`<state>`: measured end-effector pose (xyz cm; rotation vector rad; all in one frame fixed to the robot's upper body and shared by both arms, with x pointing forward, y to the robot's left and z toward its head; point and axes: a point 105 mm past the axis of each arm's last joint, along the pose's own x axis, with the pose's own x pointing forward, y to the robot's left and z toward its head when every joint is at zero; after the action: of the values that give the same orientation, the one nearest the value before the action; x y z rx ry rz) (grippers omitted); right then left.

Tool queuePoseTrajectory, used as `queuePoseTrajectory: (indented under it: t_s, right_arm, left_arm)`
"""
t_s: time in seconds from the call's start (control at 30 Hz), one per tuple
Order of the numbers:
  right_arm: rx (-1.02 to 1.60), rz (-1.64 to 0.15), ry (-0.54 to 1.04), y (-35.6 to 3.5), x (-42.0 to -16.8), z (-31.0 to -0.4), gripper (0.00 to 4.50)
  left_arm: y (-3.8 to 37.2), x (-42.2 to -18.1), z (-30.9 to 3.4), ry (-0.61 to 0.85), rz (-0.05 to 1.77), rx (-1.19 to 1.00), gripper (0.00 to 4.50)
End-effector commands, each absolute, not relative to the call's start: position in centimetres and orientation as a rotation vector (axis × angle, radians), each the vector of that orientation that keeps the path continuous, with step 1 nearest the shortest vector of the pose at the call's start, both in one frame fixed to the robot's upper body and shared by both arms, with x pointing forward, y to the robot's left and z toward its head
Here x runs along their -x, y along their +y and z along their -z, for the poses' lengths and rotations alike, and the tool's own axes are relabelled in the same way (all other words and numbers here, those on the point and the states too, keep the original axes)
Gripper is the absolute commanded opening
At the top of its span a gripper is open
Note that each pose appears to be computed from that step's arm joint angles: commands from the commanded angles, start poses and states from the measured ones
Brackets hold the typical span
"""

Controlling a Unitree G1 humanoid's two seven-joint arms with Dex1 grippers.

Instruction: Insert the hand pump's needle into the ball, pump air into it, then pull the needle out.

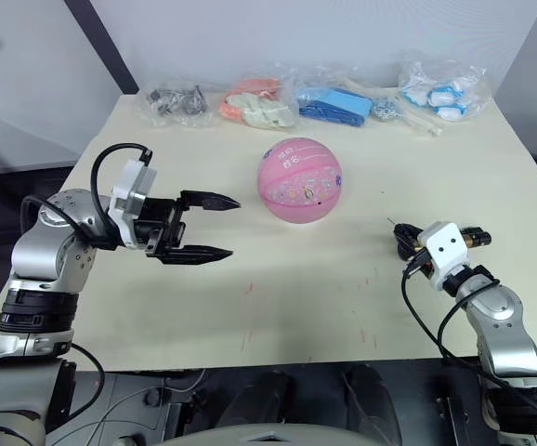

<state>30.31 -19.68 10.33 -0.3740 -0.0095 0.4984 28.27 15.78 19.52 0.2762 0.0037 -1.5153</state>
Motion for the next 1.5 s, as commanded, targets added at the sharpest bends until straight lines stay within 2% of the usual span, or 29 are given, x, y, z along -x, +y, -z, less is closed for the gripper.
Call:
queuePoseTrajectory:
  t_s: [0.03, 0.07, 0.13, 0.17, 0.27, 0.33, 0.37, 0.57, 0.73, 1.0, 1.23, 1.5]
  right_arm:
    - [0.387, -0.475, -0.036, -20.2, -30.5, -11.2, 0.37]
    - [0.386, -0.474, -0.038, -20.2, -30.5, -11.3, 0.37]
    - [0.379, -0.476, -0.040, -20.2, -30.5, -11.4, 1.39]
    - [0.373, -0.481, -0.042, -20.1, -30.4, -11.5, 1.53]
    - [0.350, -0.495, -0.048, -20.1, -30.1, -11.7, 3.02]
    - [0.333, -0.509, -0.055, -20.0, -29.8, -11.9, 4.28]
    - [0.330, -0.511, -0.058, -20.0, -29.7, -12.0, 4.40]
    - [0.309, -0.500, -0.055, -20.7, -28.4, -12.1, 4.40]
    - [0.261, -0.524, -0.019, -21.6, -26.0, -11.6, 4.40]
    - [0.234, -0.533, 0.066, -23.6, -22.9, -10.3, 4.40]
    - [0.206, -0.515, 0.107, -26.3, -21.3, -9.5, 4.40]
    - [0.169, -0.553, 0.102, -28.1, -20.2, -9.5, 4.40]
  left_arm:
    - [16.5, -27.8, -20.5, -0.047, 1.504, -0.310, 4.50]
    - [16.6, -27.8, -20.5, -0.048, 1.500, -0.309, 4.50]
    - [16.6, -27.8, -20.4, -0.052, 1.497, -0.301, 4.50]
    - [16.6, -27.8, -20.3, -0.051, 1.492, -0.302, 4.50]
    - [16.6, -27.8, -20.0, -0.049, 1.479, -0.298, 4.50]
    - [16.7, -27.8, -19.9, -0.050, 1.472, -0.296, 4.50]
    - [16.7, -27.8, -19.8, -0.051, 1.469, -0.292, 4.50]
    - [17.3, -28.1, -18.7, -0.044, 1.394, -0.289, 4.50]
    - [18.4, -28.2, -16.9, -0.006, 1.262, -0.230, 4.50]
    - [22.1, -27.9, -12.4, 0.089, 0.994, -0.178, 4.50]
    - [24.9, -26.9, -9.1, 0.163, 0.817, -0.181, 4.50]
    - [26.7, -25.6, -6.6, 0.229, 0.716, -0.194, 4.50]
